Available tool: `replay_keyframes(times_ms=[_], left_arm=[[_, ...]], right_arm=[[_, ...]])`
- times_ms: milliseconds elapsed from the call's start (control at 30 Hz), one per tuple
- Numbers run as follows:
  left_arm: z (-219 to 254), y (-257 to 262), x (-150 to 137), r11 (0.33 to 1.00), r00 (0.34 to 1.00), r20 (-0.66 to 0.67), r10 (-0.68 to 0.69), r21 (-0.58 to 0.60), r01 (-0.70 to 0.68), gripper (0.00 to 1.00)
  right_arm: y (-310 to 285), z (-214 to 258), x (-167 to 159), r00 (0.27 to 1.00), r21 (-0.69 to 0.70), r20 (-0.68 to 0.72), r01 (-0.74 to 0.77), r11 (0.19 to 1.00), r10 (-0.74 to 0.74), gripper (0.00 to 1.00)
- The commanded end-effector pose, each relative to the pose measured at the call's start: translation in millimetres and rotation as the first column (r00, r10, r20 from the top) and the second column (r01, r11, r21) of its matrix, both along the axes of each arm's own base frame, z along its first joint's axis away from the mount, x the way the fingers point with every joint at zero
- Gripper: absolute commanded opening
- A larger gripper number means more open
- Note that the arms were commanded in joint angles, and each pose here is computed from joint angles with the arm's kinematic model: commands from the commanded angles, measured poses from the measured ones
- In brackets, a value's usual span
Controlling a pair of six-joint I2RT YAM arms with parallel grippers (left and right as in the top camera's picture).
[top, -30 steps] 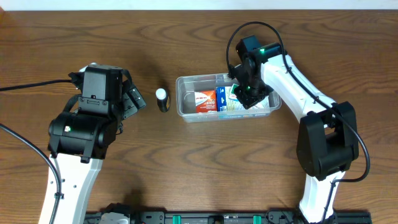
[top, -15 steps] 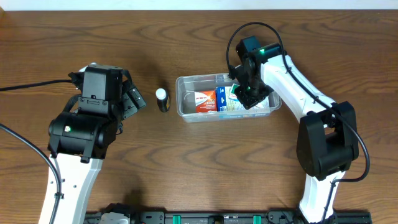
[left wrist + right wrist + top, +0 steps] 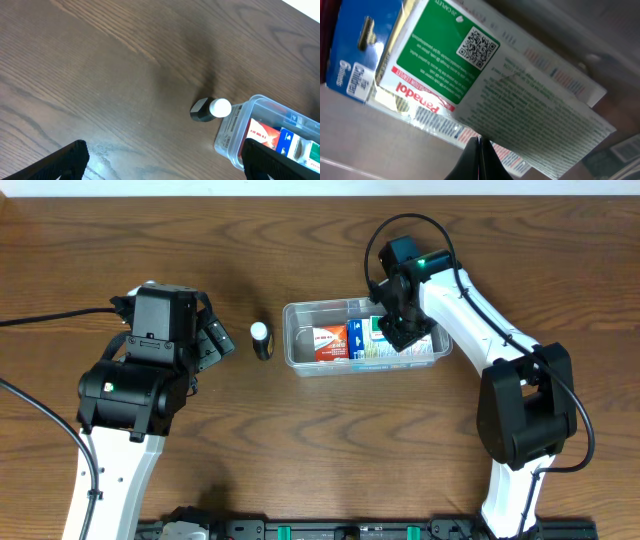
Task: Pack container
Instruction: 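Press the Panadol box down inside the container with right gripper, then move right gripper over the green Zam-Buk tin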
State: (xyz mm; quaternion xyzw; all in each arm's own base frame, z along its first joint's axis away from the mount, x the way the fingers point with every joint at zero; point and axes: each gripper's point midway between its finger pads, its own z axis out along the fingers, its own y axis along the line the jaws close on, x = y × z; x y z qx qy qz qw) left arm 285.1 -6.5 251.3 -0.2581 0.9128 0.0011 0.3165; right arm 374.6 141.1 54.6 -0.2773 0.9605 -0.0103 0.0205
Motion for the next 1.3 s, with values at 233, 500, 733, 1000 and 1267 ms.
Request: replay_keyframes(times_ms=[233,500,733,1000,1267], left_arm=[[0.5,4.4,0.4,1.0,1.0,-0.001,0.013,0.018,-0.013,0.98],[0.4,4.4,0.5,1.0,1.0,-0.001,0.013,0.018,-0.013,0.98],[0.5,4.4,0.4,1.0,1.0,-0.001,0.013,0.018,-0.013,0.98],[0.4,4.4,0.5,1.0,1.0,-0.001,0.013,0.018,-0.013,0.98],[0.4,4.4,0.5,1.0,1.0,-0.001,0.013,0.018,-0.013,0.98]], right_arm=[[-3.2,-2.5,13.6,0.997,0.003,0.049,0.055,0.998,-0.055,0.01],[1.3,-0.4,7.1,0.999,0.018,0.025,0.047,0.999,-0.047,0.01],[27.3,40.2,-0.8,0.999,0.183,0.002,0.035,0.983,-0.036,0.01],[17.9,128.7,20.4,0.966,0.289,0.157,0.152,0.945,-0.203,0.01],[-88.7,146.7,26.2,0.846,0.16,0.226,0.457,0.875,-0.483,0.35]])
